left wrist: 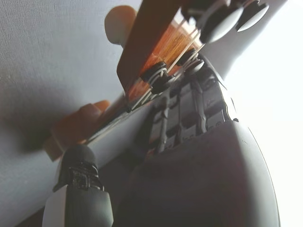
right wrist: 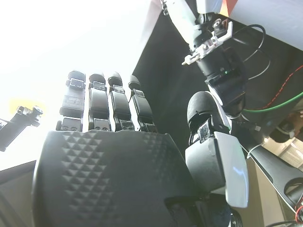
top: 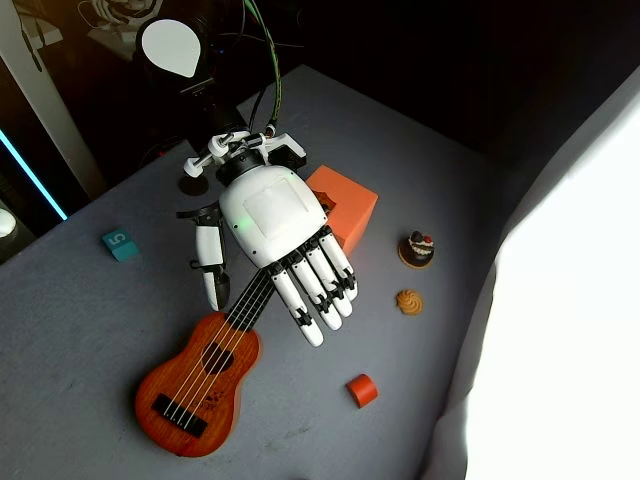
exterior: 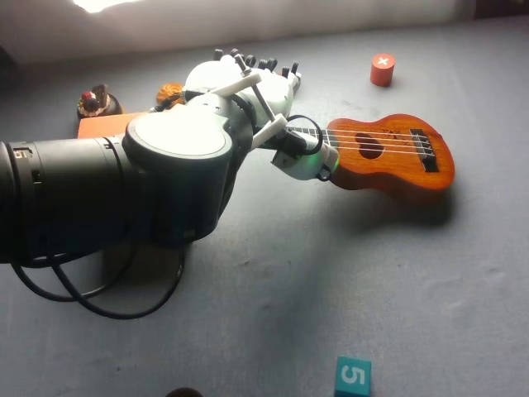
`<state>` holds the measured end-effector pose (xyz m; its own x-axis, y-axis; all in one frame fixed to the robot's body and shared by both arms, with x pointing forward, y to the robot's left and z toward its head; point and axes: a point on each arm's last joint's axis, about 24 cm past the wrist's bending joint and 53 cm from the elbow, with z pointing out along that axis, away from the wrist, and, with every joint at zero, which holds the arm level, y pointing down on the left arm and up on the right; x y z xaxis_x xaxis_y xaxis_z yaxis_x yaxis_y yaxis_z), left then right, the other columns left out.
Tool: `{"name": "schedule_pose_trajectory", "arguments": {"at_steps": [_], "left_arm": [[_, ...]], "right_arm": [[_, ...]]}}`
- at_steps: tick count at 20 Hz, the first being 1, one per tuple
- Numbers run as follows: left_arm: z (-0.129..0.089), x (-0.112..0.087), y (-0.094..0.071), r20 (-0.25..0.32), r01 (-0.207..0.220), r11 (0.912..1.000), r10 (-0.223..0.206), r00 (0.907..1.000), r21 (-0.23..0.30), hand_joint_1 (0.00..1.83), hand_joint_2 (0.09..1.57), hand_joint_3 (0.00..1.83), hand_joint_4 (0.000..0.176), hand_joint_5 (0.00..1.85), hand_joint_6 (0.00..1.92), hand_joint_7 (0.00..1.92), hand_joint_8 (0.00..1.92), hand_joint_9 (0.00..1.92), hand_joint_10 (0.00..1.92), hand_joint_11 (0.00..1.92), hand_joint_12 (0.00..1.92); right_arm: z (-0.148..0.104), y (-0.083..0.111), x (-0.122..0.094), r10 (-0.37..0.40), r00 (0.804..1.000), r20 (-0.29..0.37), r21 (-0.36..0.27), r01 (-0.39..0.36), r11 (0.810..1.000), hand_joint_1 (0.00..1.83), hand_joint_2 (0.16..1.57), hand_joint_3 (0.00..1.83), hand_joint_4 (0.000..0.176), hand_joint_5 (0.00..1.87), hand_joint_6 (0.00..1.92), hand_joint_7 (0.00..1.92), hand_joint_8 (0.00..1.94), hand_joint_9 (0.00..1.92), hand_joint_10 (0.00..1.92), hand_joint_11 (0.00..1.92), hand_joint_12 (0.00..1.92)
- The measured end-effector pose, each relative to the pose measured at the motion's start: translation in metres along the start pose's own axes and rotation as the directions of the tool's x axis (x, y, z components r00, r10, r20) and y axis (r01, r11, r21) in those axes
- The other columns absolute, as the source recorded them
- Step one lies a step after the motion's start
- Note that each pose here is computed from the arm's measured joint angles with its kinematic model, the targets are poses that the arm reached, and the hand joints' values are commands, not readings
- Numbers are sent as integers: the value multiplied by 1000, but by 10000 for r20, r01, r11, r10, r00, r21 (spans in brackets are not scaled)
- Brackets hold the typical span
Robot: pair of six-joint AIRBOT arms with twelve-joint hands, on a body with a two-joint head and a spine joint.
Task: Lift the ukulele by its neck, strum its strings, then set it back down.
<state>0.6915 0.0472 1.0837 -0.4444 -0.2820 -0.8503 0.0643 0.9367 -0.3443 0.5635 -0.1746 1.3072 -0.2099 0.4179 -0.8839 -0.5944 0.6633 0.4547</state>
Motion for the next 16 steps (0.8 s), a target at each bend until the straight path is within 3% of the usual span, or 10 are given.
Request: {"name": "schedule_pose_trajectory", "arguments": {"at_steps": [2, 4, 6, 9, 11, 13, 16], "left_arm": [[0, 0, 0, 2, -27, 10000, 27, 10000, -3, 527, 969, 0, 34, 0, 0, 34, 0, 55, 0, 0, 467], [2, -1, 2, 28, -65, 10000, 65, 10000, -15, 770, 920, 0, 49, 0, 0, 0, 0, 2, 0, 0, 194], [4, -3, 5, 69, -88, 9999, 89, 9999, -93, 890, 890, 0, 56, 0, 0, 0, 0, 0, 0, 0, 55], [5, 0, 12, 47, -169, 9996, 170, 9998, -227, 974, 846, 0, 62, 0, 0, 0, 0, 0, 0, 0, 0], [8, 2, 17, 14, -150, 9994, 150, 9999, -310, 983, 856, 0, 53, 0, 0, 0, 0, 0, 0, 0, 0], [11, 3, 18, 34, -172, 9991, 173, 9998, -380, 983, 844, 0, 57, 0, 0, 0, 0, 0, 0, 0, 0], [14, 5, 11, 27, -255, 9994, 256, 9997, -240, 962, 858, 0, 56, 0, 0, 0, 0, 0, 0, 0, 0]], "right_arm": [[0, 0, 0, -11, 10000, 0, 0, 11, 10000, 9, 1311, 16, 0, 16, 11, 19, 5, 0, 0, 0, 0], [0, 0, 0, -11, 10000, 2, -3, 11, 10000, 23, 1308, 12, 0, 59, 30, 63, 21, 41, 18, 0, 0], [0, 0, 0, -11, 10000, -7, 9, 11, 10000, 31, 1305, 8, 0, 61, 32, 99, 29, 59, 28, 0, 0], [1, 1, 2, 12, 10000, -33, -35, -12, 10000, 104, 1292, 0, 0, 82, 43, 121, 29, 69, 35, 0, 0], [1, 0, 3, 10, 10000, -70, 1, -10, 10000, 67, 1298, 3, 0, 66, 38, 98, 15, 55, 31, 0, 0], [1, 0, 3, 13, 10000, -79, 14, -13, 10000, 54, 1301, 4, 0, 80, 44, 100, 13, 66, 37, 0, 0], [2, -1, 6, 25, 9998, -183, 42, -24, 10000, 66, 1296, 1, 0, 89, 50, 82, 3, 66, 39, 0, 0]]}}
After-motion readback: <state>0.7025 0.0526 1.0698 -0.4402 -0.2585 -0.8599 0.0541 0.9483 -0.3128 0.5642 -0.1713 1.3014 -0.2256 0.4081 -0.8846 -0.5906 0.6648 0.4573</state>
